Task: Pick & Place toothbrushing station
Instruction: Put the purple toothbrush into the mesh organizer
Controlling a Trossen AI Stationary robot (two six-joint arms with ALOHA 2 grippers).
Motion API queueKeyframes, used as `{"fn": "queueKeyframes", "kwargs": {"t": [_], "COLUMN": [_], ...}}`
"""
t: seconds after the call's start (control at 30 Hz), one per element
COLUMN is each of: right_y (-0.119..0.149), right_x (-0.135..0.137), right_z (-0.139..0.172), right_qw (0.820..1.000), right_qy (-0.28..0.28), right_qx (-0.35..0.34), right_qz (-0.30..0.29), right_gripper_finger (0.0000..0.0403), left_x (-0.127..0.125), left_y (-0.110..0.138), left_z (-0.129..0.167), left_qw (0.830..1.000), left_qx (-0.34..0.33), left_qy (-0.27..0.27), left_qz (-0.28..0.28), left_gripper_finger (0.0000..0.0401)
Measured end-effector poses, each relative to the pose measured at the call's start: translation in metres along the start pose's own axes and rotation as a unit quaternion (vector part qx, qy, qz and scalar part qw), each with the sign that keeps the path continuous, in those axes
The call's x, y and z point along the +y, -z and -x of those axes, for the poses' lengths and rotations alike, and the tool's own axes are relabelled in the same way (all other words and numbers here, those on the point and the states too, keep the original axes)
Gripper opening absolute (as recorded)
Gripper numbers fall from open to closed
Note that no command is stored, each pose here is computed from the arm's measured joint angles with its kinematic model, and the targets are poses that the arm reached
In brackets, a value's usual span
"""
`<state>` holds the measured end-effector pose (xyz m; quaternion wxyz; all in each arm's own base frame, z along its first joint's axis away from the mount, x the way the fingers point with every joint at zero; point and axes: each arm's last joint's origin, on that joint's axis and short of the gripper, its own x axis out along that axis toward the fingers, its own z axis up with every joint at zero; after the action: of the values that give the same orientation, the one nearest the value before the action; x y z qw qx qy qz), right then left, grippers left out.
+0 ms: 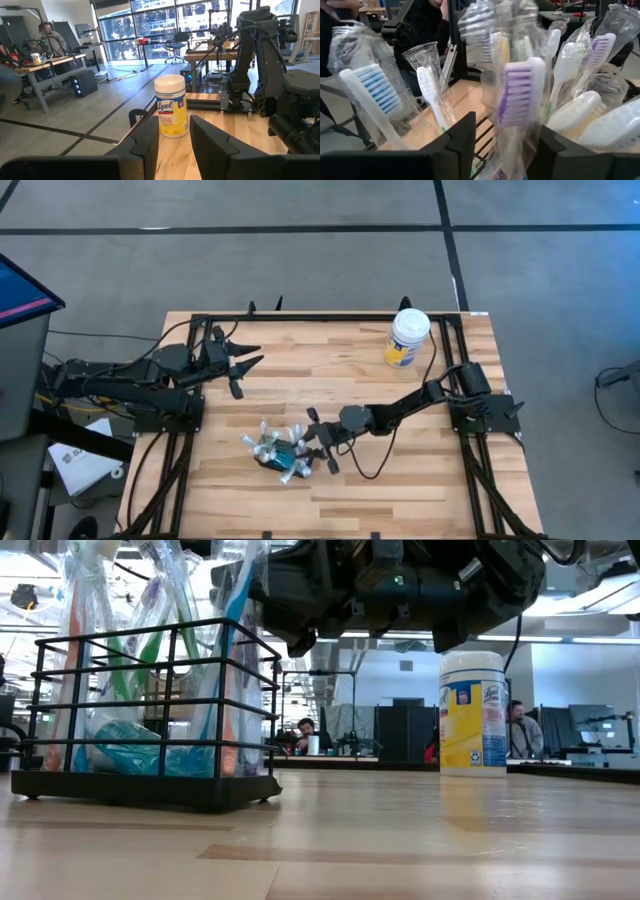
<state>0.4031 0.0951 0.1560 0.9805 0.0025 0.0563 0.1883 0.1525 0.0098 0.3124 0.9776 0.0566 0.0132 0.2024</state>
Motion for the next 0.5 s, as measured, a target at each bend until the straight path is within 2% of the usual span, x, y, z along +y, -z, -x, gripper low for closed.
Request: {"fn": "queueKeyframes", "kwargs": {"t": [0.17,0.5], "right_y": [-0.002,-0.031], "right_x": [0.000,-0.002], "right_z": [0.002,0.018], "right_qw": [1.000,0.999], "right_qy": [0.000,0.007], "right_qx": [0.014,0.050], "right_qz": [-0.002,-0.004], "right_gripper_finger": [0.0145,0.0170], "left_x": [0.000,0.000], "left_y": [0.000,0.000], "left_z": [0.000,0.000], "left_qw": [1.000,1.000], "left_qx": [0.000,0.000], "left_qy": [0.000,0.000], "left_qz": [0.000,0.000], "left_gripper_finger": [0.0104,0.0104]}}
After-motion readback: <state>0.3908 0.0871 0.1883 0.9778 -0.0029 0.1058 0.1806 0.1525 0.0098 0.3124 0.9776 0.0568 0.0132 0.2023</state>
